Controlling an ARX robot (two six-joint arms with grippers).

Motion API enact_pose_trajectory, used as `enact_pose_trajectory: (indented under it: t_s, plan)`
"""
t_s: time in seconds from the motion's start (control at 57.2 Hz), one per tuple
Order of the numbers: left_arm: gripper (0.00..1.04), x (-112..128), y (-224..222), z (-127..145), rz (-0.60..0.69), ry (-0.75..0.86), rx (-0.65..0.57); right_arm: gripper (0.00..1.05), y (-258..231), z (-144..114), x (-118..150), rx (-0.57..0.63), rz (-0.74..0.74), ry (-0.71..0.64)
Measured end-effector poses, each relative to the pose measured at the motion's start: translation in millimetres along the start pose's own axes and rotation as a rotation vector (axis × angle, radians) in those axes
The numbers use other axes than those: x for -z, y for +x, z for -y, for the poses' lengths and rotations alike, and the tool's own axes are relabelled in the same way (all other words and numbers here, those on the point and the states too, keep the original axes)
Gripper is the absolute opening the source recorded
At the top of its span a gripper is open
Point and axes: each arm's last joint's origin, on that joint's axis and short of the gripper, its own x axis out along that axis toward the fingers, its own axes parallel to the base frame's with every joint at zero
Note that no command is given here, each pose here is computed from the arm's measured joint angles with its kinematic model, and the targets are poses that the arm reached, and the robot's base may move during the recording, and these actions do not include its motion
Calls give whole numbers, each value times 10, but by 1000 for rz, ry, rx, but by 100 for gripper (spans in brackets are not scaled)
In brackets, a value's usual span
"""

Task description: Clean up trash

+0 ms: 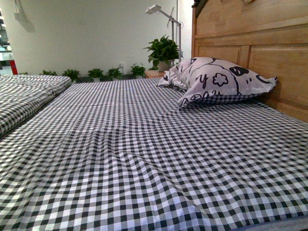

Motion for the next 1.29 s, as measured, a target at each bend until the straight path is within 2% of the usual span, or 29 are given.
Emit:
enact_pose_trajectory:
  t_s: [0.122, 1.294]
  plan:
    - [28, 18, -5, -3, -3, 6, -2, 20, 5, 4, 19, 31, -10, 8]
    - [28, 18, -6, -3, -3, 10, 1, 20, 5, 0, 19, 28, -10, -6]
